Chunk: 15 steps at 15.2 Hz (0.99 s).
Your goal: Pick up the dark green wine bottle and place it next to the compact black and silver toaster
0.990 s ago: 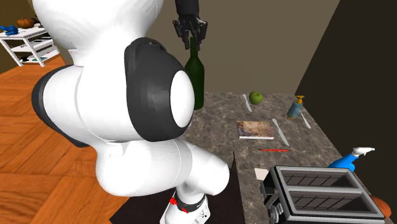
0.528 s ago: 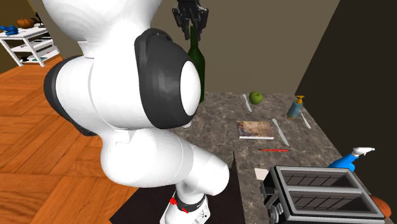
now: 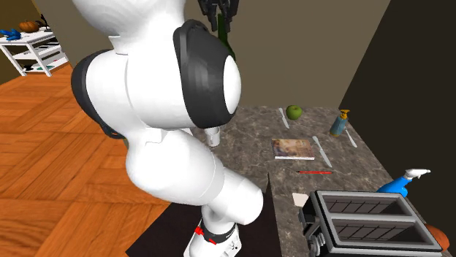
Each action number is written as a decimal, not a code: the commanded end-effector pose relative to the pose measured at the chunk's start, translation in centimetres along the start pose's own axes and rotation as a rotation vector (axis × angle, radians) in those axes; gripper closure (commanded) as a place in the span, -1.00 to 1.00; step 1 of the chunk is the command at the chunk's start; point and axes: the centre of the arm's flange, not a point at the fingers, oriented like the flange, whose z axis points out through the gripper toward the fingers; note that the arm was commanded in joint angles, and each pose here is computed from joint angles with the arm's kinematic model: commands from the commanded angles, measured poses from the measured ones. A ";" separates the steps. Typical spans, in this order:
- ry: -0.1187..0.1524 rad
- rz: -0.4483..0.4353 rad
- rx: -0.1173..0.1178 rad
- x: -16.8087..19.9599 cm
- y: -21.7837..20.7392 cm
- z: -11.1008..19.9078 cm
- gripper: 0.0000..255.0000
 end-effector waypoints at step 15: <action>0.000 0.000 0.000 -2.6 8.8 -3.2 1.00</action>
